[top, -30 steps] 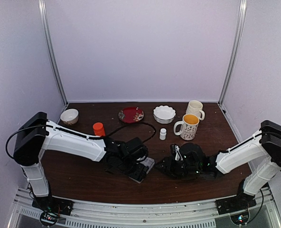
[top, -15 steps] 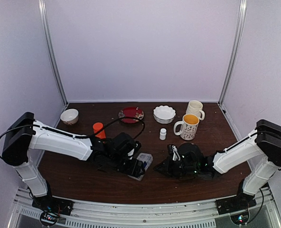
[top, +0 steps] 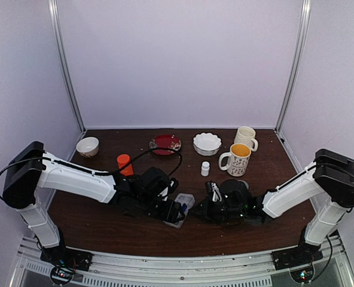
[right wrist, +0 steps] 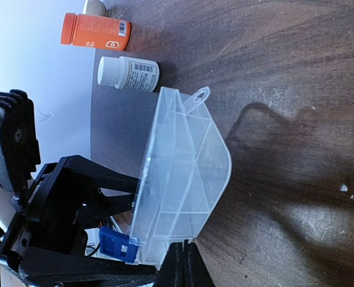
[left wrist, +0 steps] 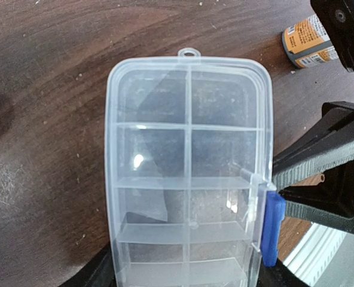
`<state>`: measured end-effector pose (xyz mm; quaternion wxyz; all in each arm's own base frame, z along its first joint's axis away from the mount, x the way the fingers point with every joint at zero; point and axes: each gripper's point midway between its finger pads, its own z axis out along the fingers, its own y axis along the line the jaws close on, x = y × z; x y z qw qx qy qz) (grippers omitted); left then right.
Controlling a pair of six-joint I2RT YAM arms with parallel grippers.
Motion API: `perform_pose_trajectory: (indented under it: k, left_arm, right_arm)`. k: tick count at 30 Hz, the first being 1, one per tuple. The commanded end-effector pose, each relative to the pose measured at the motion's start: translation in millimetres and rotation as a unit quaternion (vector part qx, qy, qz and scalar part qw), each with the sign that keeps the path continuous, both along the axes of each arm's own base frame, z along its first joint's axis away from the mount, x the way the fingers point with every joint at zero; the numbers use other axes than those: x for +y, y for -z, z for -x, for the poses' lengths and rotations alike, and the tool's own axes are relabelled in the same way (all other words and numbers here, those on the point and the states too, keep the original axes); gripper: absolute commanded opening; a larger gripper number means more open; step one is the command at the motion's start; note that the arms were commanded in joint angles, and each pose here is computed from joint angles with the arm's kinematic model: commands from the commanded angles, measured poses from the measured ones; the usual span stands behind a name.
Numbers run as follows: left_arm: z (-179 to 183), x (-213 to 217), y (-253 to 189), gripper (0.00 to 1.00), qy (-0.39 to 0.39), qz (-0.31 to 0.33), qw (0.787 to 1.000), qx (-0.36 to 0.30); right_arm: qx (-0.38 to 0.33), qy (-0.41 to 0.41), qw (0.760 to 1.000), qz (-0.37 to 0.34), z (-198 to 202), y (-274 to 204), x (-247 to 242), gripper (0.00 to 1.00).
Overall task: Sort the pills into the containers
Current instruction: Open the lid of the pill container.
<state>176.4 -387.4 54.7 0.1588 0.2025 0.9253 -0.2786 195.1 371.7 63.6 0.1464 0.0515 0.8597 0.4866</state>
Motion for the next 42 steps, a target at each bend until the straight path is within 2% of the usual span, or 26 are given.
perform_pose_trajectory:
  k: [1,10,23,42]
  left_arm:
    - [0,-10,-9,0.64,0.007,0.032,0.999,-0.001]
    - [-3,-6,-4,0.64,-0.004,0.026,1.000,0.002]
    - [-2,-11,-6,0.64,0.004,0.032,0.999,0.003]
    - [-6,-7,-2,0.63,-0.009,0.026,1.000,0.002]
  right_arm:
    - [-0.007,-0.003,1.000,-0.019,-4,-11,12,0.00]
    - [-0.017,0.019,1.000,0.006,-2,-8,-10,0.00]
    - [-0.024,-0.009,1.000,-0.017,-1,-20,6,0.00]
    - [-0.049,0.011,0.998,-0.041,-1,-36,-3,0.00]
